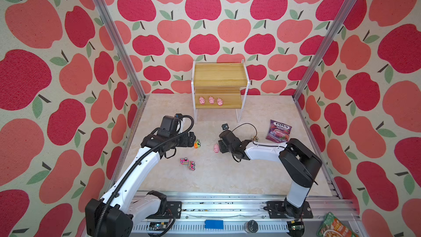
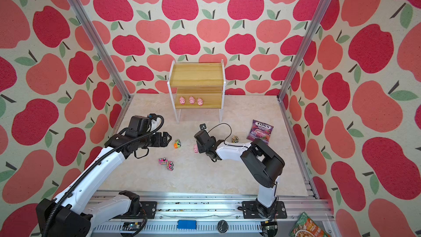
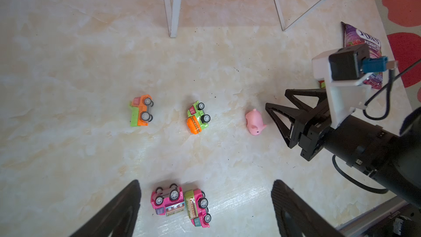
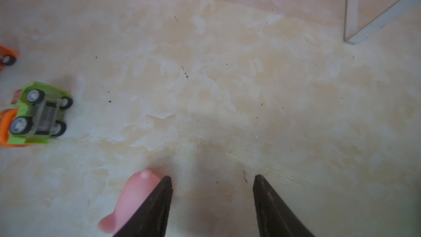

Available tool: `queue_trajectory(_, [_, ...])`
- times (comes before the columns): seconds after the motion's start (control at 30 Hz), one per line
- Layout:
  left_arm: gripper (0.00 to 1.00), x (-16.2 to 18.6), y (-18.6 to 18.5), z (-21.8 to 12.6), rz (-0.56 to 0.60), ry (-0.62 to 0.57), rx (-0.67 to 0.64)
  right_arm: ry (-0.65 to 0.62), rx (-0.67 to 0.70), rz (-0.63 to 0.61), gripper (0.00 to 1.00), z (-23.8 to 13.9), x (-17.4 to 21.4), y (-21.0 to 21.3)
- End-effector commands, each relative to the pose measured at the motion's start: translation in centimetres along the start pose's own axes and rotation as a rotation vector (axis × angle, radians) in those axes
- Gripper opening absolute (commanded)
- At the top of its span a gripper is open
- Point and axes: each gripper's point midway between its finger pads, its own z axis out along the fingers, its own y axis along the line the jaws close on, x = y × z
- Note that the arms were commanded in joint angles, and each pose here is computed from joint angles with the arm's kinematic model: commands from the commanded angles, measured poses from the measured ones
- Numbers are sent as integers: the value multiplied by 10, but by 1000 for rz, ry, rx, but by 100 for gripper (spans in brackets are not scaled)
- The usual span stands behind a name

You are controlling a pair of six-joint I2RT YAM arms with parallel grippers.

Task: Place and organize the plastic toys onto the shelf
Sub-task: 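Lower the right gripper around the pink pig and close on it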

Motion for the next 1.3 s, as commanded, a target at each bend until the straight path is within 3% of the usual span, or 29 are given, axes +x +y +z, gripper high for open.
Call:
queue_trajectory(0.0, [92, 1, -3, -11, 35, -28, -3, -83, 4, 26, 64, -26, -18, -5])
queue_trajectory(0.27, [93, 2, -17, -17, 74, -43, 30, -191, -21, 102, 72, -53, -17, 31])
queue_trajectory(0.47, [93, 1, -23, -24, 81, -63, 56, -191, 21, 134, 74, -42, 3, 57])
queue_trajectory(0.93, [93, -1, -31, -35, 92, -98, 88, -227, 68, 94, 69, -1, 27, 65])
queue_trajectory(1.27, [93, -2, -31, -35, 92, -99, 86, -250, 23, 85, 56, 10, 37, 70])
